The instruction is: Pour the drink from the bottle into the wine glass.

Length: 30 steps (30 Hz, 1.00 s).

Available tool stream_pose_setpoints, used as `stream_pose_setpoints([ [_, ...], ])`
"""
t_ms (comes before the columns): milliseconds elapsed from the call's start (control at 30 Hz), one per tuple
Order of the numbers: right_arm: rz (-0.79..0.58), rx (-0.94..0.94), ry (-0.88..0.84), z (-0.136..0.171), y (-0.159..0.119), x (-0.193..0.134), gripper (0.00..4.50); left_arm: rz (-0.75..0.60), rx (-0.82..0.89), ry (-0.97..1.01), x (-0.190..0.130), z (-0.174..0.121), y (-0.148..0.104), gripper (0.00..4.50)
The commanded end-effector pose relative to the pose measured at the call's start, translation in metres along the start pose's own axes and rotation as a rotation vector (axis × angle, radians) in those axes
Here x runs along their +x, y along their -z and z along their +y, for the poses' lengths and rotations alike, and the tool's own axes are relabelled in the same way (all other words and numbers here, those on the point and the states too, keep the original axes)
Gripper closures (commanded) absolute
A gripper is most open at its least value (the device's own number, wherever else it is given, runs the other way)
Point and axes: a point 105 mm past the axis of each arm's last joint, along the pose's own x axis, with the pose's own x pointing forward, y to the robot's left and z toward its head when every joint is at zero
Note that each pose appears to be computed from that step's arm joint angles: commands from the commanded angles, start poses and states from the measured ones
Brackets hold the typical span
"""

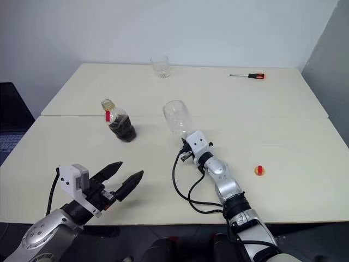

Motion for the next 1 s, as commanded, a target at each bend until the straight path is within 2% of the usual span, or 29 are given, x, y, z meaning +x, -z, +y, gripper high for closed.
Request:
stream_pose_setpoints([
  [33, 0.086, 0.020, 0.004, -0.002, 0.023, -0.008, 4.29, -0.056, 0.034, 0.000, -0.009, -0.009, -0.017, 0.00],
  [367, 0.083, 0.024, 0.006, -0.002, 0.024, -0.008, 4.29, -0.028, 0.024, -0.041, -0.028, -0.018, -0.015, 0.00],
  [1000, 0.098, 0.036, 0.023, -0.006, 0.027, -0.009, 4.29, -0.047, 0.037, -0.029, -0.019, -0.013, -0.018, 0.00],
])
